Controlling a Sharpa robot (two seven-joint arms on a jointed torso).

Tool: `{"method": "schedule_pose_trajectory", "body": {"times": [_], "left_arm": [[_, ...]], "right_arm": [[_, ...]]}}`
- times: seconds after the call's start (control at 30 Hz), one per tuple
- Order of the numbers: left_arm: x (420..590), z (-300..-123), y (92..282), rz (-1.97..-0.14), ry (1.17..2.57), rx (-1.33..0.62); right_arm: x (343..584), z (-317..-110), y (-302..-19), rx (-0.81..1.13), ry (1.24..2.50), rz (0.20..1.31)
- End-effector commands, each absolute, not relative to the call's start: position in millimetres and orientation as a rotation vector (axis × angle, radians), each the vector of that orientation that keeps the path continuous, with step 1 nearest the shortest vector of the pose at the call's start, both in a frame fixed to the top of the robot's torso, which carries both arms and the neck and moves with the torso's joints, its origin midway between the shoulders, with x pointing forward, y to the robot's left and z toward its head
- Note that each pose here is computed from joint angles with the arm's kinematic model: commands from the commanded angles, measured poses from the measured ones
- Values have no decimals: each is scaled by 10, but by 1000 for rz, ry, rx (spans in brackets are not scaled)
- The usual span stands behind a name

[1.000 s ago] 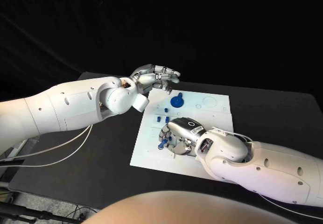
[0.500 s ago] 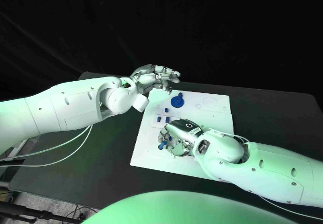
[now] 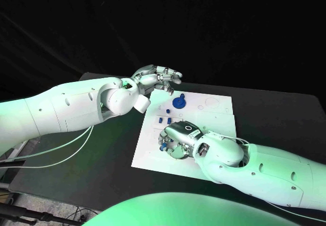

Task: Assemble the parts on the task board

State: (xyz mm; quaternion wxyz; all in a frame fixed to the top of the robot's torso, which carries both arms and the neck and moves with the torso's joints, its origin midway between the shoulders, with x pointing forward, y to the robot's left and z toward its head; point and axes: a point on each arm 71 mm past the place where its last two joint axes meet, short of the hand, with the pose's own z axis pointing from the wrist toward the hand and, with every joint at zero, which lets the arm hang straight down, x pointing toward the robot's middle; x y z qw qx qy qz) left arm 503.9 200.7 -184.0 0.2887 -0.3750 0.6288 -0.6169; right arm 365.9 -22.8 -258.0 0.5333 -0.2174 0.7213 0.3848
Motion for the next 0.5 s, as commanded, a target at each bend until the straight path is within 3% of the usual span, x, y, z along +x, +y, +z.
{"method": "schedule_pose_trajectory", "body": {"times": [0.03,0.3,0.5], "left_arm": [[5030,-1826,1985,-1669,1683,-994],[5031,-1827,1986,-1669,1683,-994],[5032,-1827,1988,-1669,1683,-994]], "right_arm": [[3597,-2599,-193,-567,1725,914],[3604,-2582,-221,-542,1703,898],[3569,-2489,-322,-462,1607,918]]}}
